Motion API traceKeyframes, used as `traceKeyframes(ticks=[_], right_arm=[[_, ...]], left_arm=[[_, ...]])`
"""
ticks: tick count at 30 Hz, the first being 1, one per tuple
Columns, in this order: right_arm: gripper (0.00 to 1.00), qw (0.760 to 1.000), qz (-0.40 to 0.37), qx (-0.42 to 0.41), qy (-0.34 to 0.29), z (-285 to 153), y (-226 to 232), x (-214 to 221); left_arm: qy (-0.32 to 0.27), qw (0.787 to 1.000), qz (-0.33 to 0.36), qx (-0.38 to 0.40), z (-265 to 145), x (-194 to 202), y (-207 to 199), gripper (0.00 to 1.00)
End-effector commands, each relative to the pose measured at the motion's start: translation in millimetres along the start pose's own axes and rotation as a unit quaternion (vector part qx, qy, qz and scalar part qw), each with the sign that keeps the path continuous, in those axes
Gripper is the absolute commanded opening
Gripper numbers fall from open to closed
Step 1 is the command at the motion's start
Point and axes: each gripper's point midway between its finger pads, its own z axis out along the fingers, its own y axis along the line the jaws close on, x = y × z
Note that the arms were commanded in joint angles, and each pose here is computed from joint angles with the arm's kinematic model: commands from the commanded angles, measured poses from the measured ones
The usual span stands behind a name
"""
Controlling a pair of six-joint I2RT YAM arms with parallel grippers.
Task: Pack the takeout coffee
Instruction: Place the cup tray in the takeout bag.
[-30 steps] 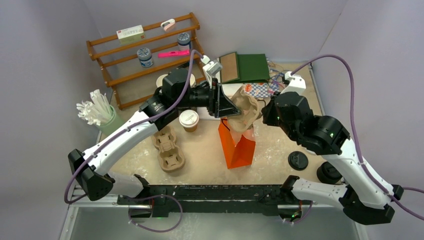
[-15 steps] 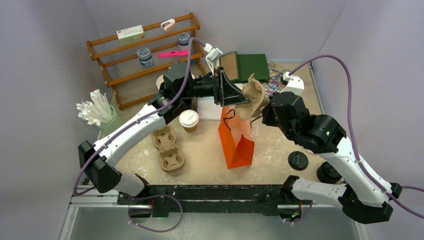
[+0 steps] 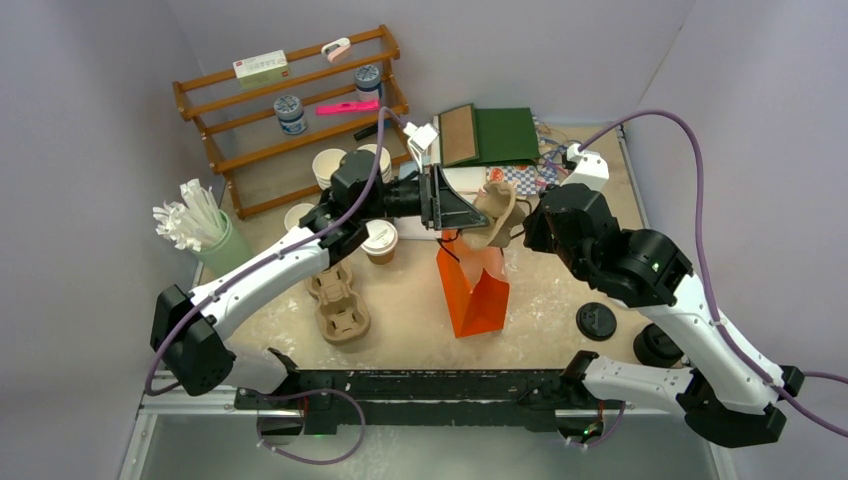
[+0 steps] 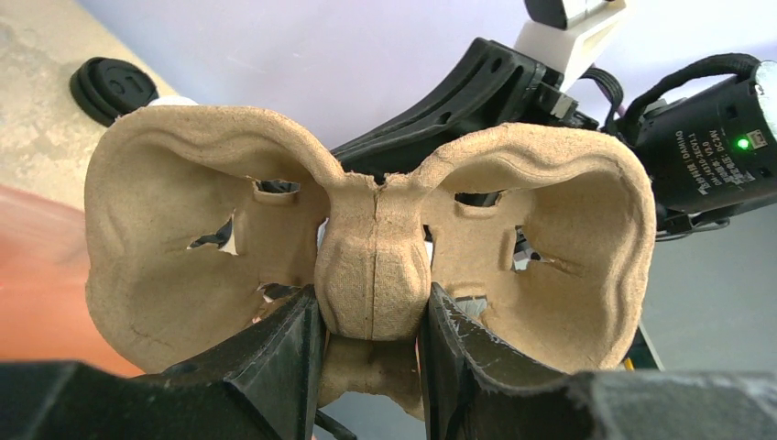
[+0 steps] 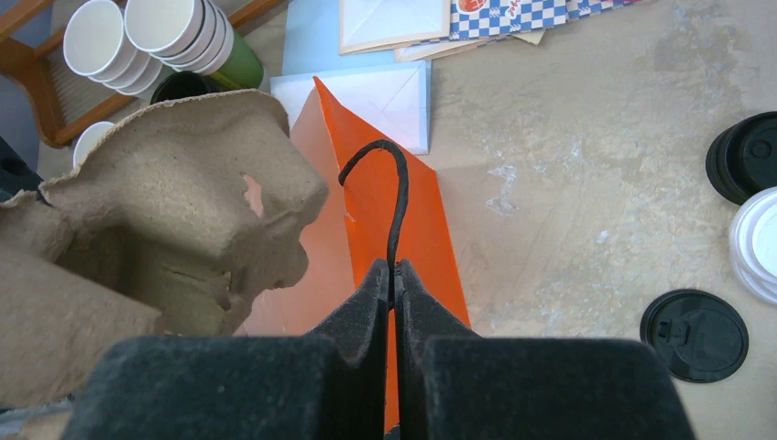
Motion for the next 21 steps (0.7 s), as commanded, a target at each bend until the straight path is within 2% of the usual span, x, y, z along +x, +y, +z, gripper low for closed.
traceKeyframes(ticks=[1,7,12,18,21], right_arm=[[0.02,1.0,0.012,0.01,-0.017,-0.8,-2.7,-6.8],[0.02,1.0,0.012,0.016,-0.021,-2.7,-5.7,-9.8],[0.01,1.0,0.012,0.018,-0.021,-3.6,-7.3,-9.5],[0.01,0.999,0.012,0.019,-0.024,-6.3,-8.6,-12.7],[0.01,0.999,0.011,0.021,-0.024,-7.7,-10.2,-12.7]], left_arm=[[-0.009,1.0,-0.016,-0.012,-16.8,-3.8,4.5,0.39],[0.011,0.998,-0.024,-0.055,-33.3,-3.2,33.8,0.39],[0.03,0.998,-0.024,-0.058,-38.8,-2.1,41.0,0.4],[0.103,0.993,-0.026,-0.061,-40.9,15.5,60.4,0.4],[0.139,0.987,0.0,-0.08,-40.6,16.5,71.7,0.39]])
